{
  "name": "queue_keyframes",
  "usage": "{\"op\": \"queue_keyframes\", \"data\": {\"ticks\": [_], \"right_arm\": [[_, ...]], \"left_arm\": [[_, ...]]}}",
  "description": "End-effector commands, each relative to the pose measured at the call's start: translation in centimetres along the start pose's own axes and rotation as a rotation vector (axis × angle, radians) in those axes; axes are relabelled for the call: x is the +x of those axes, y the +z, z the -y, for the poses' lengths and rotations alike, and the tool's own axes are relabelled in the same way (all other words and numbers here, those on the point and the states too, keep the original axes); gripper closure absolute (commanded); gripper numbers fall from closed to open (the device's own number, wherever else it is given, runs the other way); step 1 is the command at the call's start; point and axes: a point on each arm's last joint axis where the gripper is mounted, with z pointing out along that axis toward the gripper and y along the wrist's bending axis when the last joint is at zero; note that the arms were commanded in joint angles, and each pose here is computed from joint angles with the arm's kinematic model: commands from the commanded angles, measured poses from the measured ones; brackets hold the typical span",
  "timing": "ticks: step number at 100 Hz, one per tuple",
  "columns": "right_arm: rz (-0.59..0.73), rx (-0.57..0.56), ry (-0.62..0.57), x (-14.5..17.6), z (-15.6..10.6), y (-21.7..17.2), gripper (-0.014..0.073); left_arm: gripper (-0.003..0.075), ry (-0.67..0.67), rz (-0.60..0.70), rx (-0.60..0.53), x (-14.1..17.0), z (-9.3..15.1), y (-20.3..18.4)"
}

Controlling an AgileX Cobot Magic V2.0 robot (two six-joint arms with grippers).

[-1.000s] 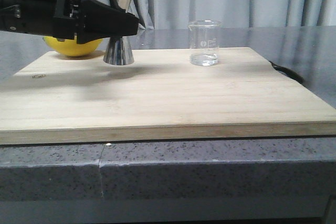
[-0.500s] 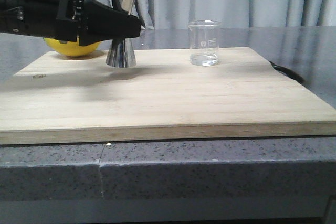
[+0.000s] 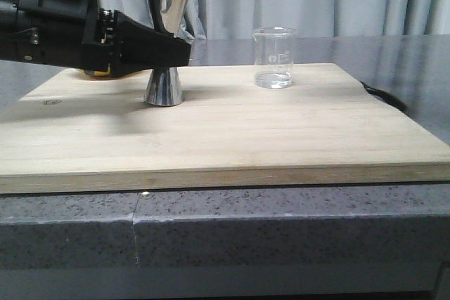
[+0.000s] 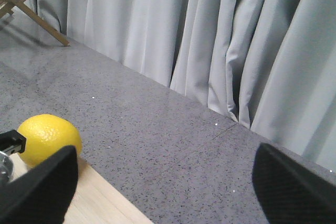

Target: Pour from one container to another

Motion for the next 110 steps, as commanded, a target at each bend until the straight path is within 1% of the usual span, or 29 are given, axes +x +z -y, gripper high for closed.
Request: {"op": "queue_keyframes", "data": {"ticks": [1, 36, 44, 95, 110], "right_arm": [[0.138, 0.012, -0.017, -3.1, 0.4, -0.7, -0.0014], [0.138, 0.012, -0.017, -3.1, 0.4, -0.7, -0.0014], [0.138, 0.012, -0.017, -3.1, 0.4, -0.7, -0.0014], [0.138, 0.012, -0.017, -3.1, 0.4, -0.7, -0.0014], [0.138, 0.012, -0.017, -3.1, 0.4, -0.7, -0.0014]], "left_arm": [[0.0699, 0.025, 0.155, 0.016, -3.1, 0.3, -0.2], [0.0699, 0.024, 0.14, 0.002, -2.9, 0.2, -0.2], [0.0699, 0.027, 0.118, -0.008, -2.7, 0.1, -0.2], [0.0698, 0.032, 0.098, -0.009, -2.6, 0.1, -0.1], [0.0698, 0.013, 0.102, 0.003, -2.0, -0.1, 0.1]]}}
